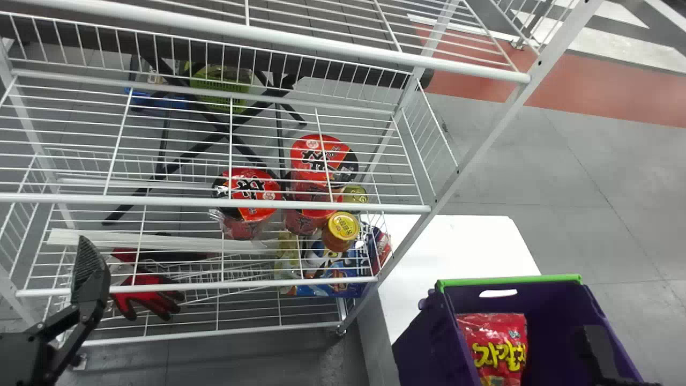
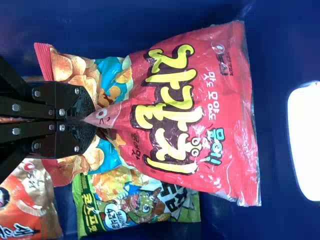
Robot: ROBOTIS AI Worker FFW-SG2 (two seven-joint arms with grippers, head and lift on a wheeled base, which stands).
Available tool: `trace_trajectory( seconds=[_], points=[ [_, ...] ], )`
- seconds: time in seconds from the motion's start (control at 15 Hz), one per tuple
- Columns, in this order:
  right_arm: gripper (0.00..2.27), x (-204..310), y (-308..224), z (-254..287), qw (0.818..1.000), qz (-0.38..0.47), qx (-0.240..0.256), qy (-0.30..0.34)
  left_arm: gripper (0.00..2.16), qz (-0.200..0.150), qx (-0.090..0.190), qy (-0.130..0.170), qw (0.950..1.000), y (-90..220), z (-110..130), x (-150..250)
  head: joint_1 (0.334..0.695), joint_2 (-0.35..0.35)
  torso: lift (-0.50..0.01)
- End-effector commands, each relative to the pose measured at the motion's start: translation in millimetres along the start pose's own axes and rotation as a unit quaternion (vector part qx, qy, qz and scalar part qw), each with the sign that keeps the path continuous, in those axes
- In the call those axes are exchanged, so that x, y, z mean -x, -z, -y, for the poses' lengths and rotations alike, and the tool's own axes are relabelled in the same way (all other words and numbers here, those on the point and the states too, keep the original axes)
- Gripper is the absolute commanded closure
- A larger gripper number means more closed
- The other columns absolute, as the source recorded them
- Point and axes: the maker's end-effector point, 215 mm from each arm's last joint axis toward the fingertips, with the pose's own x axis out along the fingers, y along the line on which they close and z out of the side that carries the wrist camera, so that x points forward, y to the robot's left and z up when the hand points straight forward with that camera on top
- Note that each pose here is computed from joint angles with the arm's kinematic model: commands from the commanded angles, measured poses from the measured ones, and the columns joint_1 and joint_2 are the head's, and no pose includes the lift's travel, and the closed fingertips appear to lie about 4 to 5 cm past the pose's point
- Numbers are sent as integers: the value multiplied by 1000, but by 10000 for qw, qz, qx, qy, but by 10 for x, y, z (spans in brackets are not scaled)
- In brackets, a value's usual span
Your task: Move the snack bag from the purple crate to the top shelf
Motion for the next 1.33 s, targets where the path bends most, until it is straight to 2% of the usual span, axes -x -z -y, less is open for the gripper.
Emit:
trace_trajectory(
  seconds=[0.0, 0.53, 1.27],
  points=[
    [1625, 35, -53, -115, 9999, 83, -101, -95, 83, -4, -12, -6, 10000, 6, -20, -14, 695, -350, -346],
    [1625, 164, -138, -247, 9995, 158, -145, -222, 83, -83, -22, -34, 10000, 101, -39, -75, 695, -350, -313],
    [1625, 369, -402, -417, 9987, 305, -161, -381, 83, -54, -14, -38, 10000, 50, -27, -136, 695, -350, -270]
  ],
)
